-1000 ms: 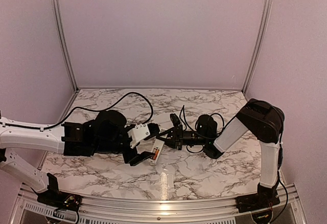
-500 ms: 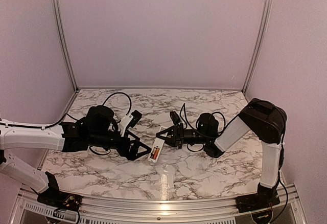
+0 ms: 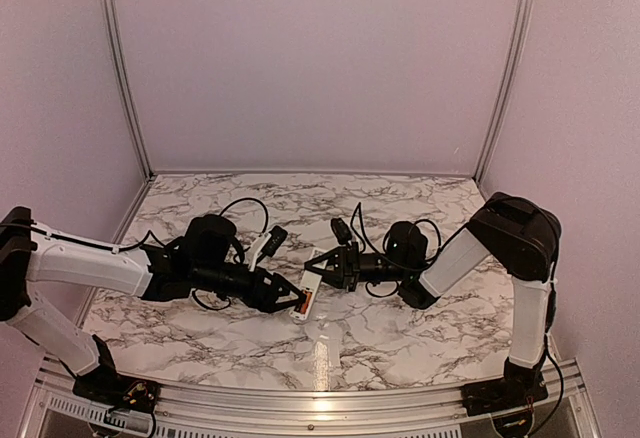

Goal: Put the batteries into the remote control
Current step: Press the battery in the battery compartment.

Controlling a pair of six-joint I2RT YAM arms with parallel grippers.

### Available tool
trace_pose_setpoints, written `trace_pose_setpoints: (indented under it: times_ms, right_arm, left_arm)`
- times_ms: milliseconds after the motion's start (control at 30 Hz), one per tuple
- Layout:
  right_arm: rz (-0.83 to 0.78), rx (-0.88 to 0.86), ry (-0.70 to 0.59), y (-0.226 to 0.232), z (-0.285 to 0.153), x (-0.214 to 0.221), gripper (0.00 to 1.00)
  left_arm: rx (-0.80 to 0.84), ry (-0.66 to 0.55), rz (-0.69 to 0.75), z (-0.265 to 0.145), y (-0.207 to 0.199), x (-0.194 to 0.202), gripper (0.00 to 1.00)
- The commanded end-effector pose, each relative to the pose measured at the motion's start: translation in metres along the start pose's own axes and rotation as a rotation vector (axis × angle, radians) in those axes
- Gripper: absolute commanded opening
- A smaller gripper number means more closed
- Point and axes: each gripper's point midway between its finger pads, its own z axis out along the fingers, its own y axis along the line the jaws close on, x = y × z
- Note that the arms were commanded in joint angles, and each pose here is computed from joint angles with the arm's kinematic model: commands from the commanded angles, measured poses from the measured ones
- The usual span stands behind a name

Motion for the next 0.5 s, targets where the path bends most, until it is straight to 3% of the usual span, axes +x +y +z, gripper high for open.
trace_pose_setpoints:
  times_ms: [0,467]
  right_arm:
    - [-0.078,-0.089,0.003,0.039,0.005,-0.004,0.00]
    - [-0.063,-0.104,0.017,0.040,0.004,-0.001,0.00]
  left_arm:
    - [0.019,0.007,-0.006,0.006,0.001,0.001,0.77]
    - [0.092,-0.001,0.064,0.001,-0.010,0.005,0.69]
